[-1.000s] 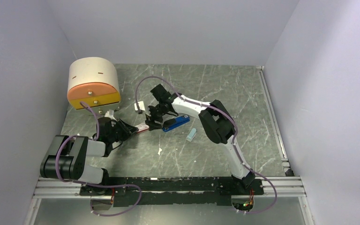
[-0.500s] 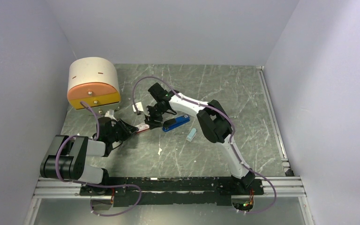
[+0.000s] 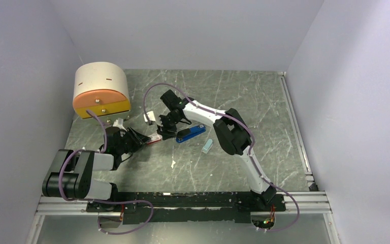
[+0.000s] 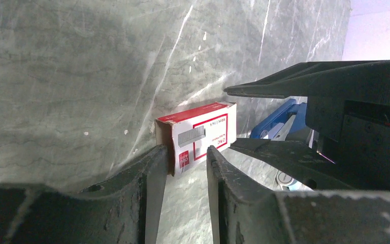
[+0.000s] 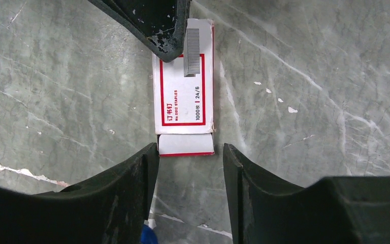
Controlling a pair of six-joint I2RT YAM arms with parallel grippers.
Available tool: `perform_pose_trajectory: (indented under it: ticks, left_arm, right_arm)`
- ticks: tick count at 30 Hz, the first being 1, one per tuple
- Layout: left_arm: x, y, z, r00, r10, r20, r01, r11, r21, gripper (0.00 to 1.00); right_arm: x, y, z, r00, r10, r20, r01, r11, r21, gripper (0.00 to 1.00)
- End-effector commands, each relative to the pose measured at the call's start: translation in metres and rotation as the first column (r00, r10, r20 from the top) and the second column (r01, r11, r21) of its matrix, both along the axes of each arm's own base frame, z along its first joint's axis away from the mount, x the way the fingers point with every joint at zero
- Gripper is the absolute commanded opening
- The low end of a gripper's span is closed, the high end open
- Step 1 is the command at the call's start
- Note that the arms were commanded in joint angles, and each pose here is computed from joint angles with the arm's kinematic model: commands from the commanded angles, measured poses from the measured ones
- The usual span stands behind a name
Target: Load the staples into the stapler
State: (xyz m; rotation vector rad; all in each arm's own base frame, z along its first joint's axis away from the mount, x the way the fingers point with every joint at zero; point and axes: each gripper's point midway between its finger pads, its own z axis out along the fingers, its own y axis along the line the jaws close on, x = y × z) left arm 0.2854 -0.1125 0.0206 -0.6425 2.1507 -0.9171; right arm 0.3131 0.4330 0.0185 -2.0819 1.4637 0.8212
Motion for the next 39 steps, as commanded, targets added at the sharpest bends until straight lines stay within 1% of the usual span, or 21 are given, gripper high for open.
perform_pose_trajectory:
  ticks: [1,3,6,14,22,32,39]
  left_arm:
    - [-0.006,0.007,-0.013,0.999,0.019,-0.042,-0.017,0.999,0.04,0.41]
    - [-0.007,0.007,-0.013,0.999,0.02,-0.043,-0.018,0.999,0.039,0.41]
    - [-0.006,0.007,-0.014,0.999,0.019,-0.046,-0.017,0.999,0.04,0.36]
    - [-0.007,0.008,-0.016,0.998,0.023,-0.051,-0.021,0.999,0.044,0.25]
    - [-0.006,0.014,-0.015,0.999,0.025,-0.035,-0.022,0.996,0.088,0.17]
    - [-0.006,0.018,-0.017,0.999,0.03,-0.028,-0.026,0.992,0.122,0.15]
    - [-0.005,0.017,-0.013,1.0,0.016,-0.007,-0.016,0.993,0.115,0.07]
  right_arm:
    - [-0.007,-0.003,-0.013,1.0,0.014,-0.013,-0.015,1.0,-0.026,0.54]
    - [-0.01,-0.002,-0.015,1.0,0.019,-0.014,-0.019,0.999,-0.027,0.55]
    - [-0.012,0.001,-0.018,1.0,0.028,-0.011,-0.028,0.999,-0.027,0.53]
    - [-0.011,-0.001,-0.021,1.0,0.023,0.004,-0.022,0.999,-0.038,0.43]
    - [0.001,-0.011,-0.021,0.999,-0.001,0.048,0.004,0.998,-0.068,0.39]
    - [0.009,-0.02,-0.018,0.998,-0.013,0.056,0.018,0.997,-0.077,0.37]
    - [0.012,-0.023,-0.017,0.998,-0.022,0.058,0.027,0.996,-0.083,0.35]
